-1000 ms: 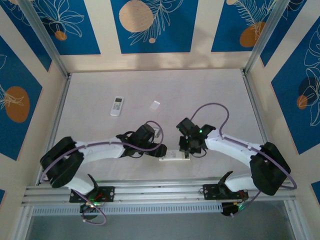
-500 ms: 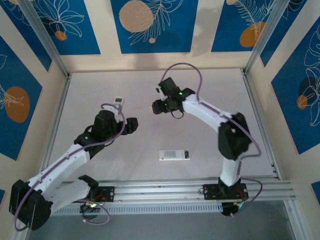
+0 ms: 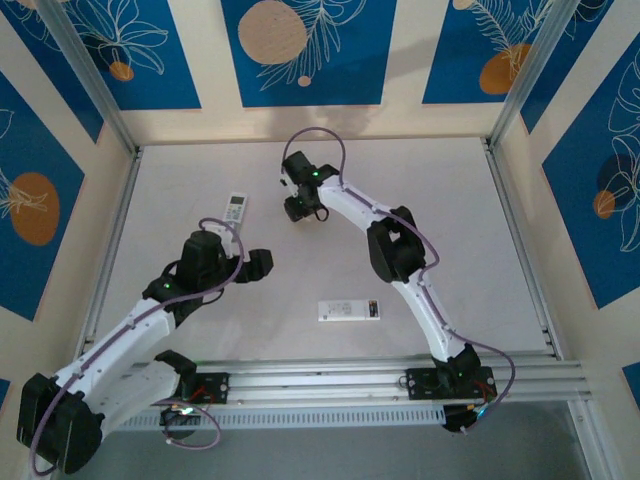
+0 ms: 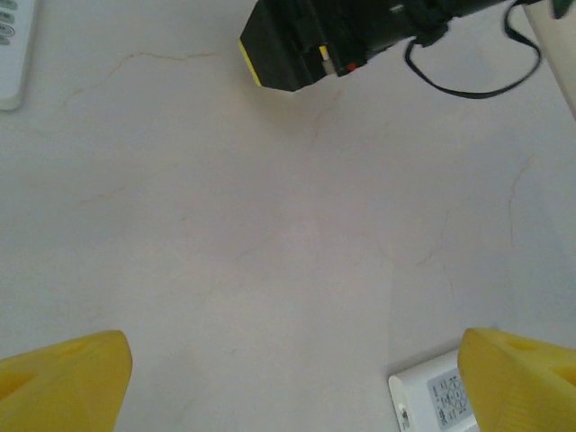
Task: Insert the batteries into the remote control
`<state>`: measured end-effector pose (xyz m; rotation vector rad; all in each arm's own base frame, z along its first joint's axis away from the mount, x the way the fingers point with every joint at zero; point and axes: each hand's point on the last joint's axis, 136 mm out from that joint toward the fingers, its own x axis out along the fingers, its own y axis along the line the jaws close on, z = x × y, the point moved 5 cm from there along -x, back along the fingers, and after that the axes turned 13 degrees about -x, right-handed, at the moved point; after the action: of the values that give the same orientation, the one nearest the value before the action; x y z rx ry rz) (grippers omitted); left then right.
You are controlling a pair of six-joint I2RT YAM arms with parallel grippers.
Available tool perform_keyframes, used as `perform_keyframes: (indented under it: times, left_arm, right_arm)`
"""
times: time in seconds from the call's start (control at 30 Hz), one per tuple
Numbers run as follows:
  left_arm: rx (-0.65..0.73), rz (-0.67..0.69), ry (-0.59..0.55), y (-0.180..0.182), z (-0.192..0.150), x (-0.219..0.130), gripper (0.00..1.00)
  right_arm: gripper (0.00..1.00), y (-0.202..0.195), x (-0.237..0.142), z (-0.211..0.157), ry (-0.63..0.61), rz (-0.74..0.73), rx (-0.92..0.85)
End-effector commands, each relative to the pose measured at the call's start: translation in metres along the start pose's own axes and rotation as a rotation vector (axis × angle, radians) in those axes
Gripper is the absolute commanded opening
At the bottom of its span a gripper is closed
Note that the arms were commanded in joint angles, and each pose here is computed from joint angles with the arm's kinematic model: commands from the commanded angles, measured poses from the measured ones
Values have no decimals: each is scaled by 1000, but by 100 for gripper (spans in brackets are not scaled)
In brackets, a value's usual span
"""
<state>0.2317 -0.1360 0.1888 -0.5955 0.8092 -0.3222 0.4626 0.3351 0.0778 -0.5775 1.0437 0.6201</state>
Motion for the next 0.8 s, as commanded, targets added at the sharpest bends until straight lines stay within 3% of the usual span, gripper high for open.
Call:
perform_keyframes:
  times: [0.0, 0.23, 0.43, 0.6, 0.77]
  left_arm:
    - [0, -13, 19, 1, -2, 1, 94]
    - [-1, -26, 23, -2, 1, 5, 94]
    - [-49, -87, -9, -16, 22, 3, 94]
    - [-107, -215, 9, -50, 58, 2, 94]
    - [-141, -379, 135, -97, 83, 12, 84]
  right_arm:
    - [44, 7, 9, -16, 108, -41, -77]
    - [4, 9, 5, -16, 109, -58, -114]
    - [0, -4, -65, 8, -48, 74, 13]
    - [0, 0, -155, -10, -396, 174, 47]
    - [0, 44, -209, -58, -772, 181, -229]
